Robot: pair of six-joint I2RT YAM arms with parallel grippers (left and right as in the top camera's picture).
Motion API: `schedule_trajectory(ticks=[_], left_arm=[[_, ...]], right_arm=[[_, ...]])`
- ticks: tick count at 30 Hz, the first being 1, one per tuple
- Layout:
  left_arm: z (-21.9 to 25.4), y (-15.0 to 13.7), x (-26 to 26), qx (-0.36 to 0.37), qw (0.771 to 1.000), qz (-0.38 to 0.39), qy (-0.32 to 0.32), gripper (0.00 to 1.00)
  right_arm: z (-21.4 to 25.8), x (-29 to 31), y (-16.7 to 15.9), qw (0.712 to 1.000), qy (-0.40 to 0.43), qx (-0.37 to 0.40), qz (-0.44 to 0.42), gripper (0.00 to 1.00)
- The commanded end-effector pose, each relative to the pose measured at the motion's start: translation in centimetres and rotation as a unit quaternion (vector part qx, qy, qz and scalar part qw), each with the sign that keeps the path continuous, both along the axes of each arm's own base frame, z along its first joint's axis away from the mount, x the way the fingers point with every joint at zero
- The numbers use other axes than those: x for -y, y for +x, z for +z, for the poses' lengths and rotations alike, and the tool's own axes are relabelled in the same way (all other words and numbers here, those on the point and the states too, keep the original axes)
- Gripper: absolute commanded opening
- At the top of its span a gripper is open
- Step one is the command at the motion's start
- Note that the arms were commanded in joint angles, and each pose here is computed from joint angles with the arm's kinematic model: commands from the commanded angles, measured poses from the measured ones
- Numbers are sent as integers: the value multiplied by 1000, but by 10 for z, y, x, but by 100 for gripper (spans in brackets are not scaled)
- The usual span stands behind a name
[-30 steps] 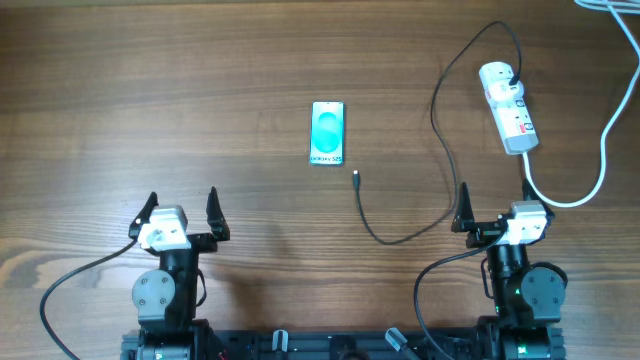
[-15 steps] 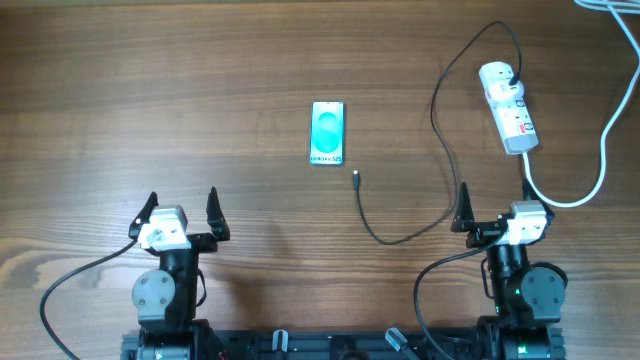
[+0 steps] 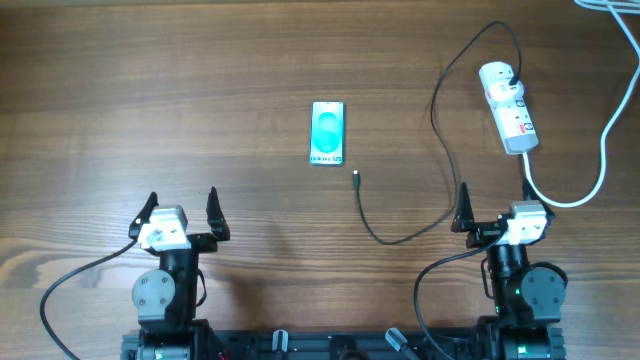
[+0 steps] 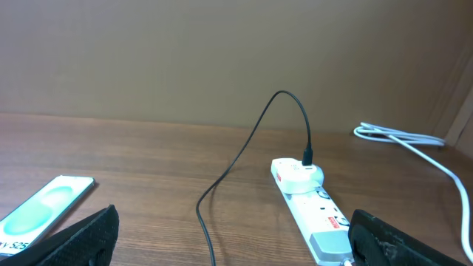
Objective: Plug charger to phone and switch on socket
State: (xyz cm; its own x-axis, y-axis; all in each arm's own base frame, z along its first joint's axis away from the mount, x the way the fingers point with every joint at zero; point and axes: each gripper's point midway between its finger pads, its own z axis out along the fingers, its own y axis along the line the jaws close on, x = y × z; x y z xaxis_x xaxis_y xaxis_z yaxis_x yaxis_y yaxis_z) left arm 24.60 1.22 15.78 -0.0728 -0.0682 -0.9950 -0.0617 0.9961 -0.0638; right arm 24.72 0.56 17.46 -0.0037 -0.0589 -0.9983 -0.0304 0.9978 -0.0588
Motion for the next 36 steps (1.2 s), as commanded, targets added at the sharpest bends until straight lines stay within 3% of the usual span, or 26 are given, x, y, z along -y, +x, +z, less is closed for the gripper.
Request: schedule_trajectory(ticks=[1,3,6,9,13,15,16,20,23,27,29,32,36], left_arm=[[3,0,11,10,999,-30,-12,100],[9,-3,44,18,990,-124,-57,100],[16,-26,102,2,945,-299,-134,100],[38,-47,128,32,910,-392,-132,100],[88,-56,125,131,898,-400,-129,100],[131,-69,116,220,884,-388,-141,100],[169,-83,101,301,869,-360,-158,100],[224,-100,84,359,862,-318,-161,100],[261,-87,84,297,894,-296,-156,100],[276,-42,85,99,952,-256,-137,100],[279,-31,98,12,951,-286,-120,100],[271,-19,108,-113,932,-303,-165,100],[272,18,109,-177,913,-288,-229,100]], right_arm=[[-1,-1,0,1000,-8,0,1,100],[-1,-1,0,1000,-8,0,2,100],[-1,-1,0,1000,-9,0,1,100],[-1,-1,0,1000,-9,0,1,100],[-1,-1,0,1000,-8,0,2,100],[-1,-1,0,1000,-9,0,2,100],[-1,-1,0,1000,-9,0,2,100],[-1,-1,0,1000,-8,0,1,100],[-1,-1,0,1000,-8,0,1,100],[-1,-1,0,1000,-9,0,1,100],[-1,-1,0,1000,-9,0,1,100],[-1,-1,0,1000,-8,0,1,100],[-1,-1,0,1000,-9,0,1,100]])
